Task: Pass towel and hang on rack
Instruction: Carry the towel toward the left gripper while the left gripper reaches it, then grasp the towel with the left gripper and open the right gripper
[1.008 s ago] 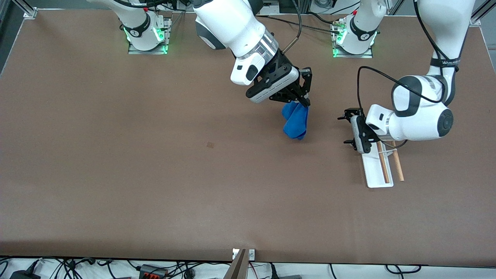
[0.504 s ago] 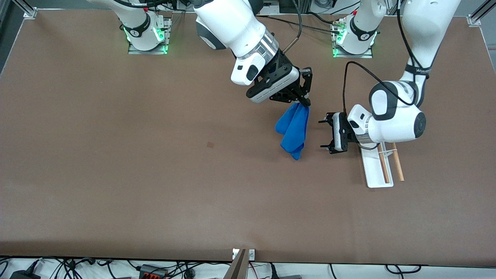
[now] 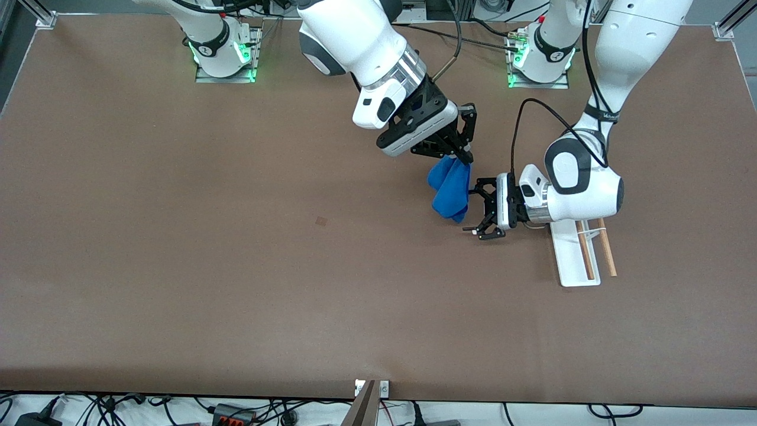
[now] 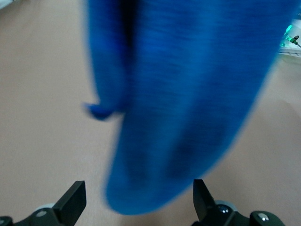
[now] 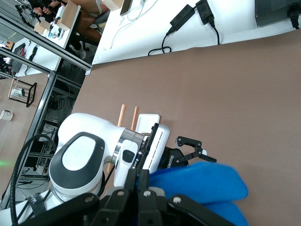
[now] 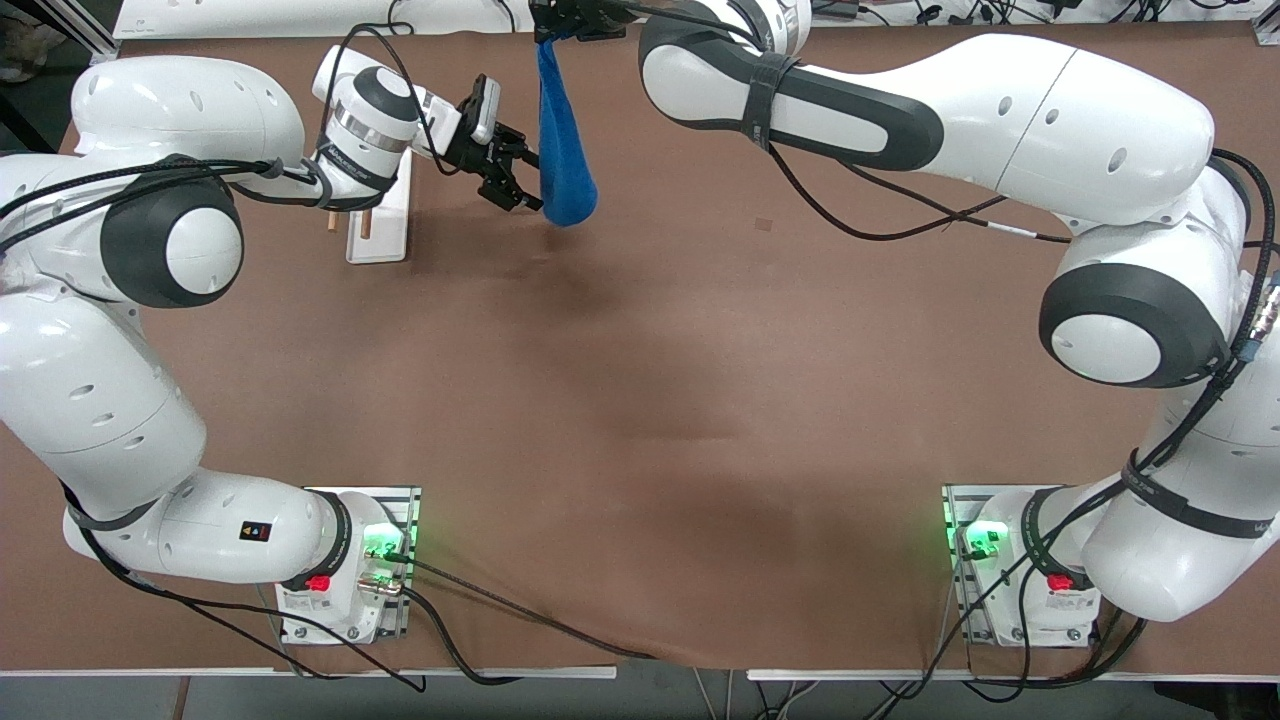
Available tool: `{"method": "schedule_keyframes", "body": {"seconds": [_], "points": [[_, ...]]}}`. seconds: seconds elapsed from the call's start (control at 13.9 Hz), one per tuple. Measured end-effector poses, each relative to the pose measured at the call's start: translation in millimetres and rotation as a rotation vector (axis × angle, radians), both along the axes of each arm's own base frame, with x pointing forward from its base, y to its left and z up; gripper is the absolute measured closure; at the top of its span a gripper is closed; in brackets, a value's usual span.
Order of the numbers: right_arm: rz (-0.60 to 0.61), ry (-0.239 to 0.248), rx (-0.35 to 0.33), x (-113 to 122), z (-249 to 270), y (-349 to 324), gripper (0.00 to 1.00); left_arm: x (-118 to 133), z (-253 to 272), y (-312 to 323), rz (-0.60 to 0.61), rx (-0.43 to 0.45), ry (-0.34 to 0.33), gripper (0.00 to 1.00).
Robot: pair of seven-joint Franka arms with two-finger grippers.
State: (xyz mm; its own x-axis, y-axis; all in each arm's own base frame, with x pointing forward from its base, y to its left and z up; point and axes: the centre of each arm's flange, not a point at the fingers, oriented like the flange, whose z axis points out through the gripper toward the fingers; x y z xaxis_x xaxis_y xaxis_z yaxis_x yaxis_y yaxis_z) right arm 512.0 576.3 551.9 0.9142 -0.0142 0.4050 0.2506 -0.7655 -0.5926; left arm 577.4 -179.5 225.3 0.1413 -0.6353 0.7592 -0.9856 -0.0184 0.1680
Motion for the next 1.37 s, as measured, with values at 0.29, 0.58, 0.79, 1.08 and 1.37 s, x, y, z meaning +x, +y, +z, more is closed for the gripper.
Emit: {"method": "schedule_keyframes", "body": {"seconds": [0.29,0.58,0.79,1.08,1.37], "points": [[0.0,-0.001,0.0,0,0,0,0.96,-1,0,-5,-0.022,-0.013,-0.025,0.0],[0.0,-0.001,-0.002,0,-1,0,0.96,-1,4,-14,-0.002,-0.049,-0.024,0.0],[0.0,-0.001,-0.002,0,-1,0,0.96,-2,5,-18,-0.007,-0.058,-0.031,0.04],[0.0,-0.001,-0.002,0,-1,0,0.96,-7,9,-40,-0.031,-0.081,-0.031,0.3],[0.0,-0.001,-0.002,0,-1,0,0.96,-7,9,-42,-0.017,-0.094,-0.027,0.61]]}}
